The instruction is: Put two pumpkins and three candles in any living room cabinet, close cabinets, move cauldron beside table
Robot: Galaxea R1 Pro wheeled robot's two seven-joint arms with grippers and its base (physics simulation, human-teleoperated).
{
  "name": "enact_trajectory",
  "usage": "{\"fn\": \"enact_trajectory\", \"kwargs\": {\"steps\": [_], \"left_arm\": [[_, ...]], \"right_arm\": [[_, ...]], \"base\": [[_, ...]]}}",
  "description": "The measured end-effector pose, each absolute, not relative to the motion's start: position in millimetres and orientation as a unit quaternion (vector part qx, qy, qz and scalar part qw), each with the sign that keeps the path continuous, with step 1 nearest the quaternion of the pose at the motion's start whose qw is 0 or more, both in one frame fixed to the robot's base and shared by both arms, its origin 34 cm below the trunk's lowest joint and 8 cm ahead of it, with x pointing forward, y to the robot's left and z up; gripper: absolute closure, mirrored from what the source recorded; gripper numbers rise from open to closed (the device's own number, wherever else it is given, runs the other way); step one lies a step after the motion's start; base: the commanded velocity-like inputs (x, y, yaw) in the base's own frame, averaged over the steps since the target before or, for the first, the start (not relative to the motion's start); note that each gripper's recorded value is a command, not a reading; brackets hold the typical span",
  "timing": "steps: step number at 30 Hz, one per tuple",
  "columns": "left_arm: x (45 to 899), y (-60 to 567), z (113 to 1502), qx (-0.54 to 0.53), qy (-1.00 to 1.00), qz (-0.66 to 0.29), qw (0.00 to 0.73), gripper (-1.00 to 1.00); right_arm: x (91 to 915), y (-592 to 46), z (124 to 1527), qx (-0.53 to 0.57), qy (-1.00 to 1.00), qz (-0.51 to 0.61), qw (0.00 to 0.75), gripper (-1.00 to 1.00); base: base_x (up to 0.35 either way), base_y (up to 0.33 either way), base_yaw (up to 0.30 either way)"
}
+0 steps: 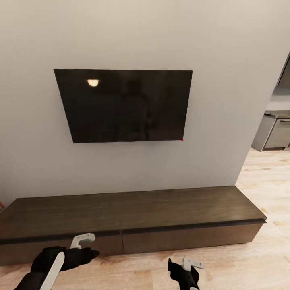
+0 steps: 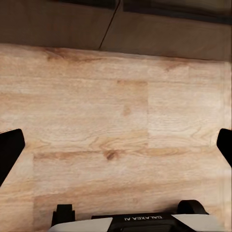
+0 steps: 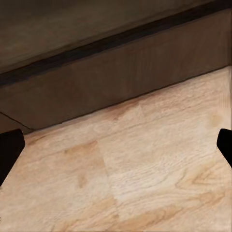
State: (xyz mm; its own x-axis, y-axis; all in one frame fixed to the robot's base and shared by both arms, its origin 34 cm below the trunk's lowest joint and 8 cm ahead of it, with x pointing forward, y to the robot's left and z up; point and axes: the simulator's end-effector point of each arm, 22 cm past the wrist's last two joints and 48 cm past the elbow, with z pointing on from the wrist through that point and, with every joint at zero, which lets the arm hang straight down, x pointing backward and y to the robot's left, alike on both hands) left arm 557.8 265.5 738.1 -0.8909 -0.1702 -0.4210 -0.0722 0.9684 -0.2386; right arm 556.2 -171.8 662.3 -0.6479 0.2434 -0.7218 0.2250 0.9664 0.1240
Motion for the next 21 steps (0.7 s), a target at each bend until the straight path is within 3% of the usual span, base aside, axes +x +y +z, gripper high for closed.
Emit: {"fn": "enact_trajectory", "kwargs": {"steps": [4,9,13,21], "left_arm": [[559.3,256.1,742.1,-0.071,0.962,-0.135,0.226,-1.00],[561.0,245.9,747.4,-0.080,0.957,-0.163,0.227,-1.00],[564.4,233.0,757.1,-0.090,0.948,-0.198,0.232,-1.00],[572.9,240.6,788.4,-0.107,0.927,-0.260,0.249,-1.00]], "right_arm": [[562.8,-175.1,666.9,0.170,0.894,0.042,0.412,-1.00],[572.2,-157.3,673.8,0.324,0.830,0.228,0.392,-1.00],[570.7,-173.5,674.8,0.409,0.765,0.315,0.386,-1.00],[566.7,-194.6,668.0,0.461,0.722,0.337,0.390,-1.00]], "base": [[0.000,0.000,0.000],[0.000,0.000,0.000],[0.000,0.000,0.000],[0.000,0.000,0.000]]}}
